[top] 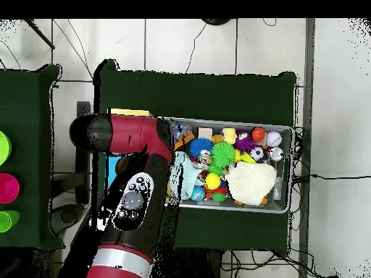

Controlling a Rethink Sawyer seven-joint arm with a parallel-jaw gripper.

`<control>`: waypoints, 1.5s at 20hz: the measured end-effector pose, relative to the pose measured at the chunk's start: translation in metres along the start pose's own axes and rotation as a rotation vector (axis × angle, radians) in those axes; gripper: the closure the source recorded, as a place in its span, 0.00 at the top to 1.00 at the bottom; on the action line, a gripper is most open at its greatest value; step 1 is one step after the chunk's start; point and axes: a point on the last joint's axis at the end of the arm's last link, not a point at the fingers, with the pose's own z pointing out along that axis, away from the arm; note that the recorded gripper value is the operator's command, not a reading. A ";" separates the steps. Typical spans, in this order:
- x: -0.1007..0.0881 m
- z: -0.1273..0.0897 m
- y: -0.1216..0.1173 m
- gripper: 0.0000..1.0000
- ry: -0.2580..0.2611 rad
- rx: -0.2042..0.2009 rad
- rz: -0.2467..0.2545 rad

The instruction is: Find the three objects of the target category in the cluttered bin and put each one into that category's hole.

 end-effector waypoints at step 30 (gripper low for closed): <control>-0.001 0.001 -0.003 0.00 0.001 -0.065 0.029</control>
